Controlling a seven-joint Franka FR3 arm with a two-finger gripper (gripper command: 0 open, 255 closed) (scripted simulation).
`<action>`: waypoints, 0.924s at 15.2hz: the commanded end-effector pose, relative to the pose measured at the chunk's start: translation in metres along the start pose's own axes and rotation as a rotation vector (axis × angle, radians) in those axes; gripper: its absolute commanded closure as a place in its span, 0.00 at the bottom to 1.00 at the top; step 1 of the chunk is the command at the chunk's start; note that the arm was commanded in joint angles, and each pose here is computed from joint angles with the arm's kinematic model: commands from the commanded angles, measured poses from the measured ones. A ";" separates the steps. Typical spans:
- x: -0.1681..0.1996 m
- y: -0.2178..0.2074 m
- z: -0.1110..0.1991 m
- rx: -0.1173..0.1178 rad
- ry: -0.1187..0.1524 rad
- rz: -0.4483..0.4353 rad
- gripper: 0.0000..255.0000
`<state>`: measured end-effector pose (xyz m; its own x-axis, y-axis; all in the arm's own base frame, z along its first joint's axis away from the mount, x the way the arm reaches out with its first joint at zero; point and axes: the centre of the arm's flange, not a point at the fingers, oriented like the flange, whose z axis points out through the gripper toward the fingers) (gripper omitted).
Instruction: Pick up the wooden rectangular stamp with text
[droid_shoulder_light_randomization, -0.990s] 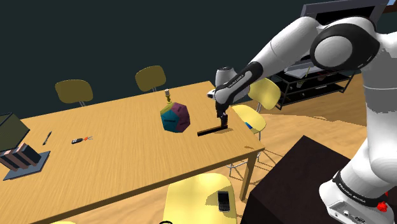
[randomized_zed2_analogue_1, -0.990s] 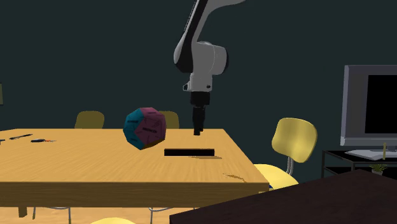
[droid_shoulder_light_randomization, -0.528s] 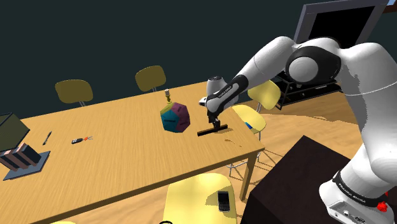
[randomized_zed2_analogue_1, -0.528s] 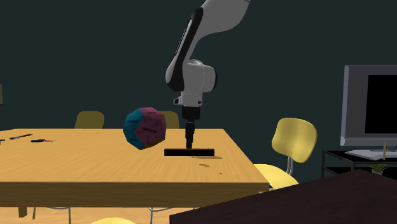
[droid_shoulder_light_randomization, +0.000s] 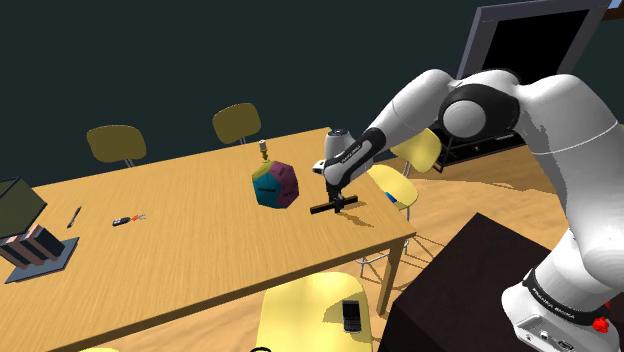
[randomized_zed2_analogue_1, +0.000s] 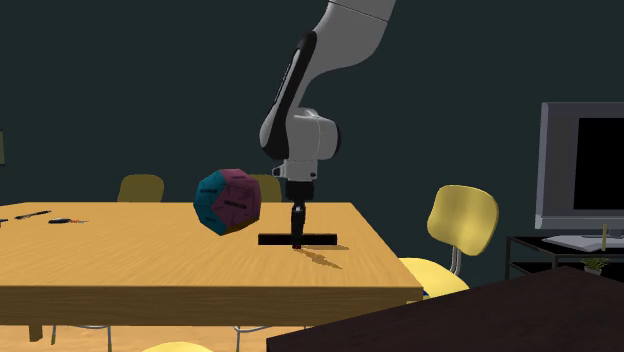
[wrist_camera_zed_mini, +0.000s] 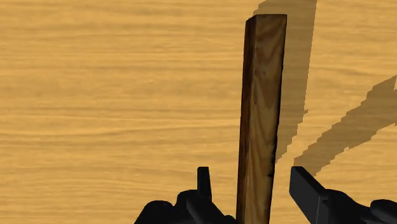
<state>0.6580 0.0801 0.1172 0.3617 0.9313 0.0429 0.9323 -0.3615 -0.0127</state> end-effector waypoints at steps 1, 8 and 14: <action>0.000 0.000 0.001 0.000 0.000 0.000 1.00; -0.001 -0.002 0.002 0.000 0.000 0.000 1.00; 0.001 -0.001 -0.025 0.000 0.000 0.000 1.00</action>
<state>0.6577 0.0810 0.1373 0.3617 0.9313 0.0434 0.9323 -0.3615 -0.0117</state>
